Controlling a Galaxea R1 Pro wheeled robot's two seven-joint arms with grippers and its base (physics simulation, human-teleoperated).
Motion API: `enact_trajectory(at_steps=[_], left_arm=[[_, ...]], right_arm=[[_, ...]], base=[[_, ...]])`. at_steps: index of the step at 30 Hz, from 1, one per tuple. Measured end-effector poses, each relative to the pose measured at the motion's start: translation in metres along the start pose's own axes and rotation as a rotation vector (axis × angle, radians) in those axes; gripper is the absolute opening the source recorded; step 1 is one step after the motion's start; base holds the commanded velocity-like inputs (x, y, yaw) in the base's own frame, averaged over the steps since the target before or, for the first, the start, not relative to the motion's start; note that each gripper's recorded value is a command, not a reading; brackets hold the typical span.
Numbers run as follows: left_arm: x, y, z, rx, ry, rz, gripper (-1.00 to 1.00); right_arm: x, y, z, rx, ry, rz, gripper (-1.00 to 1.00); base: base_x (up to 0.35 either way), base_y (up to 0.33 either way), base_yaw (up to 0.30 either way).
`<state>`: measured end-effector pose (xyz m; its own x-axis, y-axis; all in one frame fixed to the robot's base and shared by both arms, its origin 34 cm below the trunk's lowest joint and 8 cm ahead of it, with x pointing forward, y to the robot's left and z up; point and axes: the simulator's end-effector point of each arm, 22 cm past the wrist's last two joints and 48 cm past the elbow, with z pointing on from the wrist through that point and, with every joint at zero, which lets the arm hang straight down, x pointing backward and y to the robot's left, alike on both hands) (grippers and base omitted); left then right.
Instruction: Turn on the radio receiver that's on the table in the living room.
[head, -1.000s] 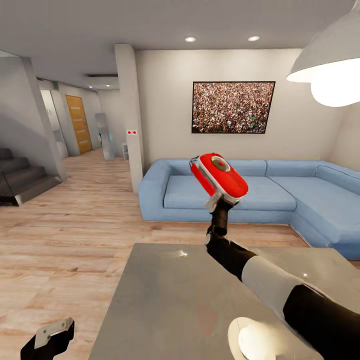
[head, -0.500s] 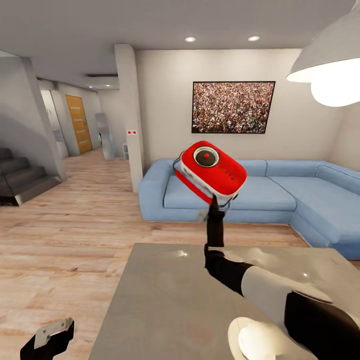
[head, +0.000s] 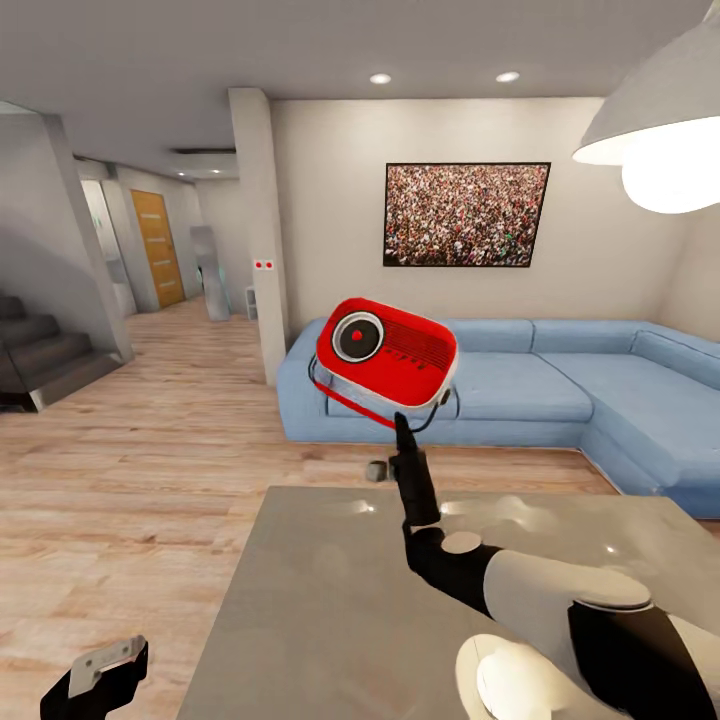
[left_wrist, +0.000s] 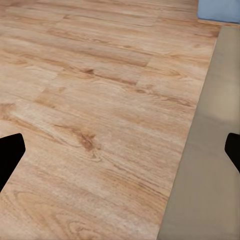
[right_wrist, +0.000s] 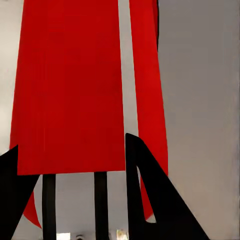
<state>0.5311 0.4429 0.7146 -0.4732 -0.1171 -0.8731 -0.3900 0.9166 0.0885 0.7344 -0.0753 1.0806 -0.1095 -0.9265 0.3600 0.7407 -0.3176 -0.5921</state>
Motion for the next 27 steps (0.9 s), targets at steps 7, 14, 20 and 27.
enact_trajectory(at_steps=[7, 14, 20, 27], left_arm=[[0.000, 0.000, 0.000, 0.000, 0.000, 0.000, 1.00], [0.000, 0.000, 0.000, 0.000, -0.001, -0.001, 1.00], [0.000, 0.000, 0.000, 0.000, -0.001, -0.001, 1.00], [0.000, 0.000, 0.000, -0.001, 0.000, -0.001, 1.00]], right_arm=[[-0.022, -0.016, -0.017, 0.092, -0.105, -0.099, -1.00], [-0.024, -0.019, -0.020, 0.120, -0.120, -0.137, -1.00], [-0.029, -0.026, -0.039, 0.219, -0.180, -0.212, -1.00], [-0.036, -0.034, -0.053, 0.288, -0.232, -0.231, -1.00]], base=[[0.000, 0.000, 0.000], [0.000, 0.000, 0.000], [0.000, 0.000, 0.000], [0.000, 0.000, 0.000]])
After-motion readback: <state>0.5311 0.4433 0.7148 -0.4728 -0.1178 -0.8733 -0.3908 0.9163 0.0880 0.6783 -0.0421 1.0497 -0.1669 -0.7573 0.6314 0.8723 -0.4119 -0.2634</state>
